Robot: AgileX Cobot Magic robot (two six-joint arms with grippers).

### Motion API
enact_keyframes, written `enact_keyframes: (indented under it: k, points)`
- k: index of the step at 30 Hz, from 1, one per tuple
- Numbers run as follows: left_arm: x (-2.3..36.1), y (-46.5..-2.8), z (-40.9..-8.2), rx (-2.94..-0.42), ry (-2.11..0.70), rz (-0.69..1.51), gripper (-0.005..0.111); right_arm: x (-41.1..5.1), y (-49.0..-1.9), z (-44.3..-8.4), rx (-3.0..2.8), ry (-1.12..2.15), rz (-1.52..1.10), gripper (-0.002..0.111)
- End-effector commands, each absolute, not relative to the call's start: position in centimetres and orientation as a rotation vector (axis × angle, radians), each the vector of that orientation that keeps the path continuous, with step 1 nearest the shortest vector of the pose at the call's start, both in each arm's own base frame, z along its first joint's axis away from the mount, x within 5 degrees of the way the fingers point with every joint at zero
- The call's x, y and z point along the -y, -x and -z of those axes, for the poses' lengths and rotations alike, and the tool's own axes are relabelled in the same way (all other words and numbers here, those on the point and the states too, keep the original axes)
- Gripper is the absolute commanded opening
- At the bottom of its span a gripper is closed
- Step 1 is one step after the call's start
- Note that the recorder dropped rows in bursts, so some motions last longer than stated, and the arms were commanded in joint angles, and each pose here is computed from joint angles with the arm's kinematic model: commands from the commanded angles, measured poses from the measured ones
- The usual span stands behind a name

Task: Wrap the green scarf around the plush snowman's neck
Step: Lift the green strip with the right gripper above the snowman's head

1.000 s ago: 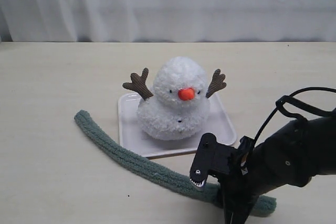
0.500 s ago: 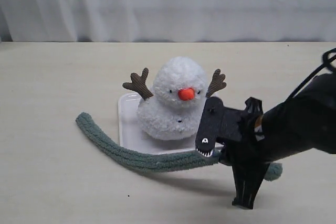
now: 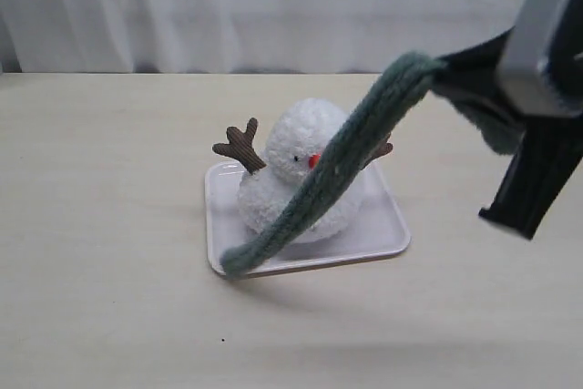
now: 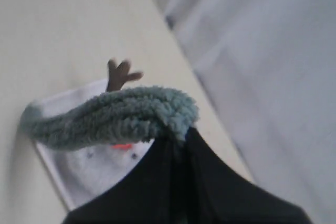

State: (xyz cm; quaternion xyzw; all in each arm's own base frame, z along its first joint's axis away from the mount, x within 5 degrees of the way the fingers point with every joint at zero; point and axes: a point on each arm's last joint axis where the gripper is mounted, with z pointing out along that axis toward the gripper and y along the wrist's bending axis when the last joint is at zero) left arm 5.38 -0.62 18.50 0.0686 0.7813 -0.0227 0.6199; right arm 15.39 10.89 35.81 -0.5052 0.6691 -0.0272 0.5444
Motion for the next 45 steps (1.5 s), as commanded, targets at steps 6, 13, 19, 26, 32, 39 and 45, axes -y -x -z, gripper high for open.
enact_keyframes:
  k: [6, 13, 19, 26, 32, 39, 45]
  points:
    - [0.6, -5.4, -18.5, -1.787, -0.151, 0.055, 0.0, -9.4, -12.8, -40.0, -1.344, 0.968, -0.014, 0.004]
    - [0.6, -5.4, -18.5, -1.787, -0.151, 0.055, 0.0, -11.2, -14.9, -37.7, -1.498, 1.012, -0.09, 0.004]
    - [0.6, -5.4, -18.5, -1.787, -0.151, 0.055, 0.0, -13.1, -17.6, -34.9, -1.588, 1.126, -0.055, 0.004]
    - [0.6, -5.4, -18.5, -1.787, -0.151, 0.055, 0.0, -15.3, -20.6, -31.7, -1.613, 1.218, -0.005, 0.004]
    - [0.6, -5.4, -18.5, -1.787, -0.151, 0.055, 0.0, -16.6, -22.7, -31.1, -1.522, 1.128, 0.011, 0.004]
    - [0.6, -5.4, -18.5, -1.787, -0.151, 0.055, 0.0, -17.7, -24.6, -30.6, -1.414, 1.037, 0.037, 0.004]
    - [0.6, -5.4, -18.5, -1.787, -0.151, 0.055, 0.0, -18.6, -26.0, -29.9, -1.329, 0.965, 0.056, 0.004]
